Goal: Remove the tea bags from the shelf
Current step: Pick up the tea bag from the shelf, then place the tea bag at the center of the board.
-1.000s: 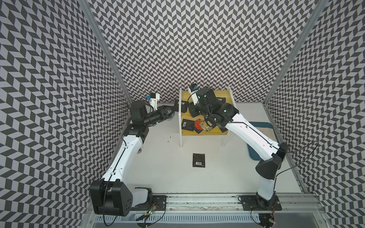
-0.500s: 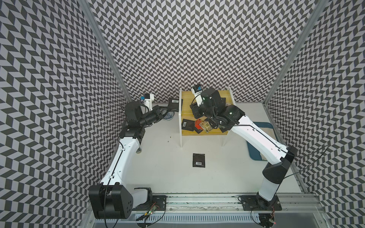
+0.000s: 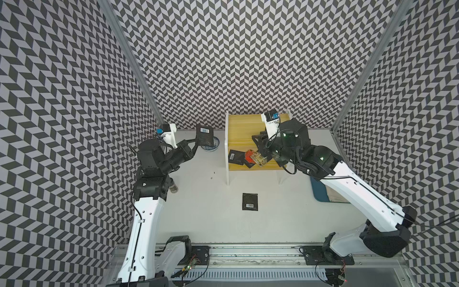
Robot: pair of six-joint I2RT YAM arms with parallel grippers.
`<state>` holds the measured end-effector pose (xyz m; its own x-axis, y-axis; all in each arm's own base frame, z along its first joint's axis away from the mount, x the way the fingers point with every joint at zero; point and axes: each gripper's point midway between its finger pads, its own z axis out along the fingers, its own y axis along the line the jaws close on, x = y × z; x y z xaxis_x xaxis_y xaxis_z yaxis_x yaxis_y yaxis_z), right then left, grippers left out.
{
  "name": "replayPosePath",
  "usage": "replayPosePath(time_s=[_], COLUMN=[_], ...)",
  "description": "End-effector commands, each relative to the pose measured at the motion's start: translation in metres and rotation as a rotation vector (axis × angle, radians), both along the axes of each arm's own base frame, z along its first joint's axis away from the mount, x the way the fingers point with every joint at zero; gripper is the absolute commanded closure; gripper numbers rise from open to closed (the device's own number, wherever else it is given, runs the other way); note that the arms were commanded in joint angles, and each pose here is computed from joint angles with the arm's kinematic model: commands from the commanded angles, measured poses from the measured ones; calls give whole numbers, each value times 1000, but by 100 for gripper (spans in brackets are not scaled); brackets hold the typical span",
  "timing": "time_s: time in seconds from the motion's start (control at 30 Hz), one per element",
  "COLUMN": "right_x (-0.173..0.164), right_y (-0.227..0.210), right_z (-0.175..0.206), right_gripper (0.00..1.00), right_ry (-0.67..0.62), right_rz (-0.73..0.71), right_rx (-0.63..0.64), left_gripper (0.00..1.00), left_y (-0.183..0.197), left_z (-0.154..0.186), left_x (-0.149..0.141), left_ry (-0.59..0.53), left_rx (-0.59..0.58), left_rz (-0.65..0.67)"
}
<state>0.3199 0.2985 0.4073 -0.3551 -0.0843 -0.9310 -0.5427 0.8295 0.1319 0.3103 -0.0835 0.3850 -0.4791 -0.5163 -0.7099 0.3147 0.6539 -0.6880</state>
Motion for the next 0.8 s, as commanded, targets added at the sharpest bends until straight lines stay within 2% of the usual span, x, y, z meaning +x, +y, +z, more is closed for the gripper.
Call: replayPosePath(time_s=[0.0,0.17,0.43,0.6,0.77], right_x=[-15,-34,-58,-63,-67], right_y=[-2,-12,-26,-28,-28], right_z=[24,30,29,24,23], right_gripper=[58,57,56,56,56], right_ry=[-50,-65,-84,-79,-88], right_rz=[29,53,91,99,111], right_rx=[93,115,152,148,161], left_gripper=[100,100,100,100,100], left_y=[1,-8,-34,-52,-67], left_z=[-47,-101,-167,-216,-242], left_x=[-13,-29,-60,-81,-94], left_ry=[134,243,394,494,531], left_rx=[32,-3,-48,-145,-183], left_rz=[10,-29,-104,-171,-222])
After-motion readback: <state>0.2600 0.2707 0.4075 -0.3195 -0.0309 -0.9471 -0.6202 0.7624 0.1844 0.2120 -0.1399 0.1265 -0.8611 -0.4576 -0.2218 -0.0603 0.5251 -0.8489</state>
